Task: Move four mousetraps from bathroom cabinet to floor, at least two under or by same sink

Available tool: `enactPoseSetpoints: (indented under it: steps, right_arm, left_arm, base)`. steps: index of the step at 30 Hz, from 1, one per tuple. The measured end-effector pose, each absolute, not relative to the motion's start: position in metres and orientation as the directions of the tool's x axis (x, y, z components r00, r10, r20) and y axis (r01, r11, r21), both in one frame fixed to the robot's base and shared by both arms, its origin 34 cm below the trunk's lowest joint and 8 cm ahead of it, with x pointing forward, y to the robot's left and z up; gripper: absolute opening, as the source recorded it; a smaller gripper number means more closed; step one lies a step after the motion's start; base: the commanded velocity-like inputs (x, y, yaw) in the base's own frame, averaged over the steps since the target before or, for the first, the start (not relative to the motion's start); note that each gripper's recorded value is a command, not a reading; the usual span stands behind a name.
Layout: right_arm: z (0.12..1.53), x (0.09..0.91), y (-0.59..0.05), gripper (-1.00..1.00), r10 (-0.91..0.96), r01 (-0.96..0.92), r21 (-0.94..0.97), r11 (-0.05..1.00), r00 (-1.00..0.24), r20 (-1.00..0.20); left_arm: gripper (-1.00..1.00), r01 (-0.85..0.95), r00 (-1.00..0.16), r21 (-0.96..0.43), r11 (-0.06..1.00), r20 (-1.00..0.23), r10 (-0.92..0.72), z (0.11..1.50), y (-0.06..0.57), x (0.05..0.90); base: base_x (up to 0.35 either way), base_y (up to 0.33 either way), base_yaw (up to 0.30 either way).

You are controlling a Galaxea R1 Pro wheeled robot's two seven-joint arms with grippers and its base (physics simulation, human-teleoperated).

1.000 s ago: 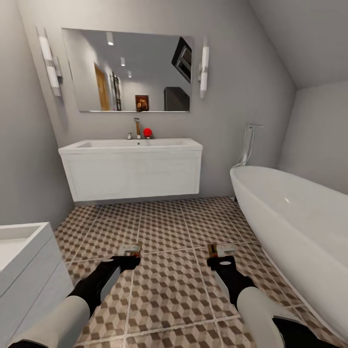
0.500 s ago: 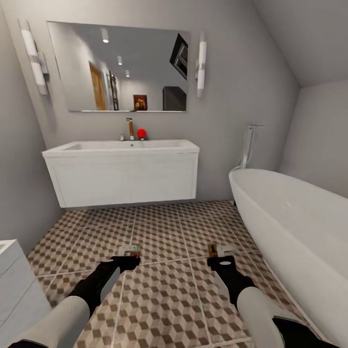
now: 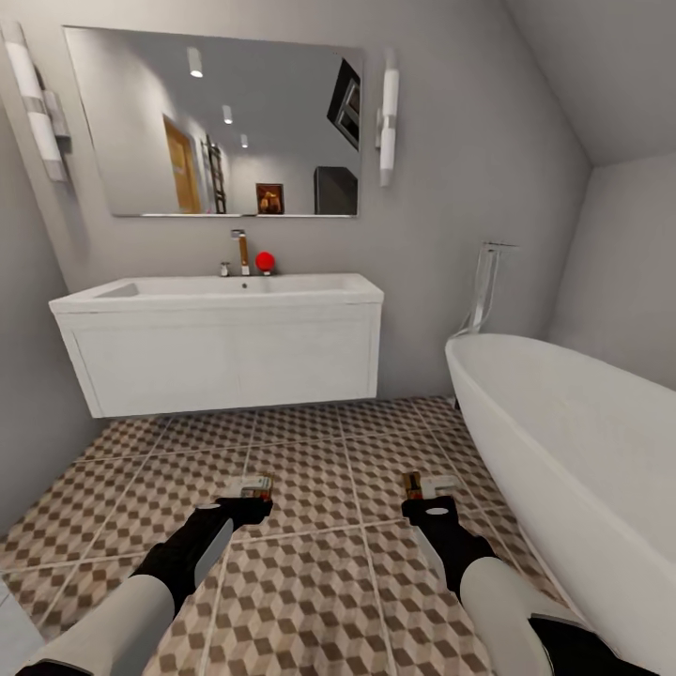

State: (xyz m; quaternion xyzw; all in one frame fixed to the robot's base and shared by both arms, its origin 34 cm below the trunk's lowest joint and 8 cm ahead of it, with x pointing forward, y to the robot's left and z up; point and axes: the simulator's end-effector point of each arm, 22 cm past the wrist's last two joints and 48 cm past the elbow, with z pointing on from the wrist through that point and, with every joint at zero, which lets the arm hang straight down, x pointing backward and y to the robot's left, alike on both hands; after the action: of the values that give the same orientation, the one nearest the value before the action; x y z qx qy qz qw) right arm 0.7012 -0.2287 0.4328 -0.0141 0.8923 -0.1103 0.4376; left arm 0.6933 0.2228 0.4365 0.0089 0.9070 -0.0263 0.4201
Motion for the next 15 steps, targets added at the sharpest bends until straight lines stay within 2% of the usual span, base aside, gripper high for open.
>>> enactPoseSetpoints:
  steps: [7, 15]
  right_arm:
    - [0.4333, 0.7012, -0.2292, -1.0, -0.123, 0.077, -0.214, 0.974, -0.616, -0.778]
    - [0.4323, 0.7006, -0.2293, -1.0, -0.123, 0.075, -0.215, 0.974, -0.62, -0.775]
  left_arm:
    - [-1.0, 0.038, -0.647, -0.04, 0.999, -0.763, -0.006, 0.4365, 0.2236, 0.6934]
    - [-1.0, 0.04, -0.642, -0.04, 0.998, -0.767, -0.005, 0.4393, 0.2228, 0.6952]
  base:
    - [0.163, -0.007, 0.027]
    - [0.023, -0.001, 0.228]
